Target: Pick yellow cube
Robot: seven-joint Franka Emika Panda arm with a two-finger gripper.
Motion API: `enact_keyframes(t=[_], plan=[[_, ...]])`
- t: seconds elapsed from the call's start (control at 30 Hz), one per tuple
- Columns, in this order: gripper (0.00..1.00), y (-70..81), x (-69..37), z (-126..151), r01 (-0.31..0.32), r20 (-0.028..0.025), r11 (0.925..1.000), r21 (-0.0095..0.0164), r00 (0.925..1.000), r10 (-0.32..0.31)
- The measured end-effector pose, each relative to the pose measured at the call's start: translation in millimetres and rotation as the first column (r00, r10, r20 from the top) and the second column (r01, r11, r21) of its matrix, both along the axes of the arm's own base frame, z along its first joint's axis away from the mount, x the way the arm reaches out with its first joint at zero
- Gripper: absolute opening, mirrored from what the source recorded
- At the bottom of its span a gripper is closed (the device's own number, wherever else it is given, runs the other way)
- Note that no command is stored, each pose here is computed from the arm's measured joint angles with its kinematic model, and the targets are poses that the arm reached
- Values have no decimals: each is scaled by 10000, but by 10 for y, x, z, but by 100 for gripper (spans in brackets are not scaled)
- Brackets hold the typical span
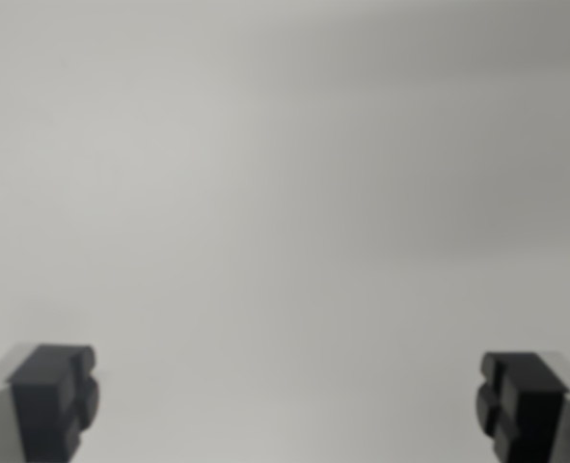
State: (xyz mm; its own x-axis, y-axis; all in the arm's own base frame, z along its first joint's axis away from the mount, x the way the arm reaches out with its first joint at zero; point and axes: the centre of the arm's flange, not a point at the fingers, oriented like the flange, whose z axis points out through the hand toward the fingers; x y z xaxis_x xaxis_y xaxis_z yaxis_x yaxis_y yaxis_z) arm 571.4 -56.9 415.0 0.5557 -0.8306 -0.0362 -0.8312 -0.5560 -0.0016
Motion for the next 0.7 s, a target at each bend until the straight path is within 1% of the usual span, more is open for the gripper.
enact_keyframes(t=[0.17, 0.27, 0.33, 0.7], plan=[[100, 2, -2, -1, 14, -1, 10000, 0, 10000, -14], [100, 22, -23, -25, 85, -4, 10000, -1, 10000, -85], [100, 52, -45, -51, 129, 4, 9999, -2, 9999, -128], [100, 238, -171, -213, 366, 9, 9993, -21, 9993, -366]])
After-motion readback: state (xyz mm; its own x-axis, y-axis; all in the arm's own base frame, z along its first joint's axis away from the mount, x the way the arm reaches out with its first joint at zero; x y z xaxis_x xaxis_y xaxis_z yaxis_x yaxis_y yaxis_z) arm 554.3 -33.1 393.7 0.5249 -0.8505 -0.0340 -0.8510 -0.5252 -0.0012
